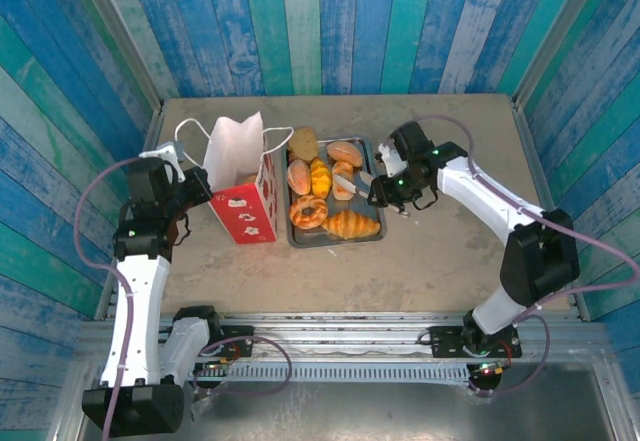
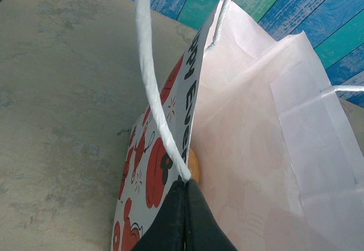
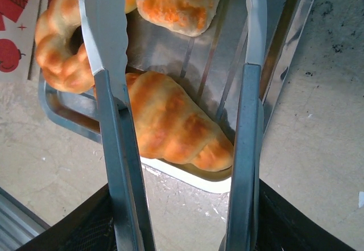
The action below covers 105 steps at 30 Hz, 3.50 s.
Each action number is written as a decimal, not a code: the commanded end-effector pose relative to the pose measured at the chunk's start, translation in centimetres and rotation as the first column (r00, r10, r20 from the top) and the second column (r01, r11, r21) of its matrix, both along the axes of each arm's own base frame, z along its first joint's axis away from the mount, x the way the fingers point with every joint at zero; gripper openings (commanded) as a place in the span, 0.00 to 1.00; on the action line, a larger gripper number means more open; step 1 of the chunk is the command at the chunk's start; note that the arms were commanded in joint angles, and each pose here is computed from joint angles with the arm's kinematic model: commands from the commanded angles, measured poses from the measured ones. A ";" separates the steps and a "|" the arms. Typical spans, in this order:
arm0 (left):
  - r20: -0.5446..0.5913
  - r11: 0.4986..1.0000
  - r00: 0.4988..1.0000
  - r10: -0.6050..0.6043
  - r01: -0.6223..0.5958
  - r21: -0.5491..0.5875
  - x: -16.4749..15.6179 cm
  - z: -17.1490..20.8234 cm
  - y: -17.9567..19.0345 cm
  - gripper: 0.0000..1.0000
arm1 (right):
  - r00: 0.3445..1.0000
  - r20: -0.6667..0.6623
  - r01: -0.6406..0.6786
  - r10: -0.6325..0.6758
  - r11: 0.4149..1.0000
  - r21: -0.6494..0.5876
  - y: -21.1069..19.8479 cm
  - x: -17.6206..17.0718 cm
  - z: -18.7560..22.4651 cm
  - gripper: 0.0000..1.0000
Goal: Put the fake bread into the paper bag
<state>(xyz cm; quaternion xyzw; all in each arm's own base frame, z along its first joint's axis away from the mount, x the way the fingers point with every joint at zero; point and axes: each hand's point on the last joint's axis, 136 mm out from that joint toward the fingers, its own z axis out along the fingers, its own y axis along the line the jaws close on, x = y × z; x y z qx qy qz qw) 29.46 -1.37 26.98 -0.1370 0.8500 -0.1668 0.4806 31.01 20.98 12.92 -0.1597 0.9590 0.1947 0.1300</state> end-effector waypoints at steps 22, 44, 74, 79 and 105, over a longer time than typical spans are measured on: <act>0.056 1.000 0.998 -0.008 0.007 0.026 -0.2 2.0 0.1 0.00 | 0.996 -0.087 0.009 -0.004 0.998 0.055 1.9 1.5 -3.5 0.54; 0.062 1.000 0.998 -0.014 0.013 0.015 -0.2 2.1 -0.1 0.00 | 1.000 0.019 0.013 -0.013 0.999 0.035 0.1 -0.1 1.3 0.40; 0.079 1.000 0.997 -0.021 0.022 0.000 -0.1 2.6 -0.3 0.00 | 0.881 0.472 -0.138 0.043 0.976 0.169 4.1 0.0 24.0 0.41; 0.076 1.000 0.997 -0.022 0.022 -0.004 -0.1 2.5 -0.4 0.00 | 0.844 0.522 -0.250 0.122 0.951 0.183 8.7 -0.7 26.3 0.41; 0.079 1.000 0.997 -0.022 0.023 -0.010 -0.4 2.6 -0.5 0.00 | 0.811 0.431 -0.480 0.397 0.871 0.102 20.0 -4.5 21.1 0.42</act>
